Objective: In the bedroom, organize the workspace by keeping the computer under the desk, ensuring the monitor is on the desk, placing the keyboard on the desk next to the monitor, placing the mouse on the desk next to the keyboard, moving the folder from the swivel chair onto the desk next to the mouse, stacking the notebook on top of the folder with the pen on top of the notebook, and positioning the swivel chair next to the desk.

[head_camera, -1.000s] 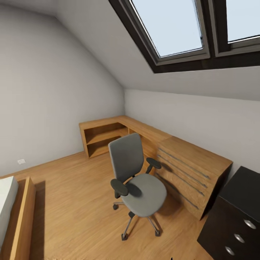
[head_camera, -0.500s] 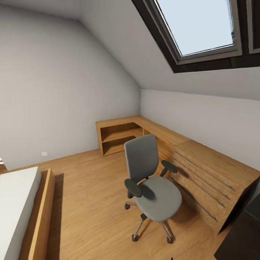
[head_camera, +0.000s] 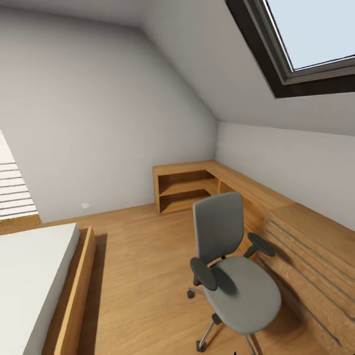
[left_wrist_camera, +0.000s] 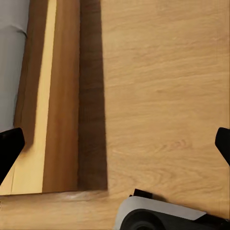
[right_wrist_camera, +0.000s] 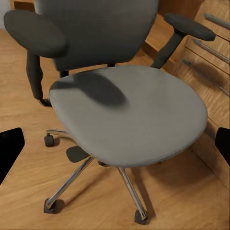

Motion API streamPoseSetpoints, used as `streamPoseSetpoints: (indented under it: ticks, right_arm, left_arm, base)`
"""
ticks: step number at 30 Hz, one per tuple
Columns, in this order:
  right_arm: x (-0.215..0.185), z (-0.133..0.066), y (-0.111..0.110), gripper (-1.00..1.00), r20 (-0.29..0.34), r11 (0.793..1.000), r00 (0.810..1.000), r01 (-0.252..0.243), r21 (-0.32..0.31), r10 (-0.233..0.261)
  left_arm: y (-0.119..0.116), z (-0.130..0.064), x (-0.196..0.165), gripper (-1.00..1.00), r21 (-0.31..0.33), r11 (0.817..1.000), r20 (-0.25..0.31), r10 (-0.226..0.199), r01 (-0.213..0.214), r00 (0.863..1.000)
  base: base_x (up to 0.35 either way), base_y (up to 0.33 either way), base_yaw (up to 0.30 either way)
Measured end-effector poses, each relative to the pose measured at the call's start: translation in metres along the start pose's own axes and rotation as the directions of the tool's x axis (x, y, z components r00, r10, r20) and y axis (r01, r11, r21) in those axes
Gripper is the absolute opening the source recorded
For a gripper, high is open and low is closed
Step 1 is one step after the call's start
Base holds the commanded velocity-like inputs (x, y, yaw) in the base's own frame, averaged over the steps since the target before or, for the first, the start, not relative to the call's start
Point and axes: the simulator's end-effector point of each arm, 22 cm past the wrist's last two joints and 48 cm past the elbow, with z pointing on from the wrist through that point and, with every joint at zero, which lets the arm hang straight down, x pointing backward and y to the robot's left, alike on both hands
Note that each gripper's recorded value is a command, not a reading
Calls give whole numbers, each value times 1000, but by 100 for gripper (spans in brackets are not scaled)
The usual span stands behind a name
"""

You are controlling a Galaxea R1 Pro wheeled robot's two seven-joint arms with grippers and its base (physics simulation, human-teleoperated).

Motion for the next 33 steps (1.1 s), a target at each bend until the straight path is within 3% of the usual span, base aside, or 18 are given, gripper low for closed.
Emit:
streamPoseSetpoints:
  ticks: [12,33]
  right_arm:
    - [0,0,-1,100,0,1000,1000,0,6,0]
    - [0,0,-1,100,0,1000,1000,2,5,-2]
  left_arm:
    - [0,0,0,100,0,1000,0,0,0,1000]
    - [-2,0,0,100,4,1000,0,0,0,1000]
  base:
    - [24,121,289]
    - [0,8,289]
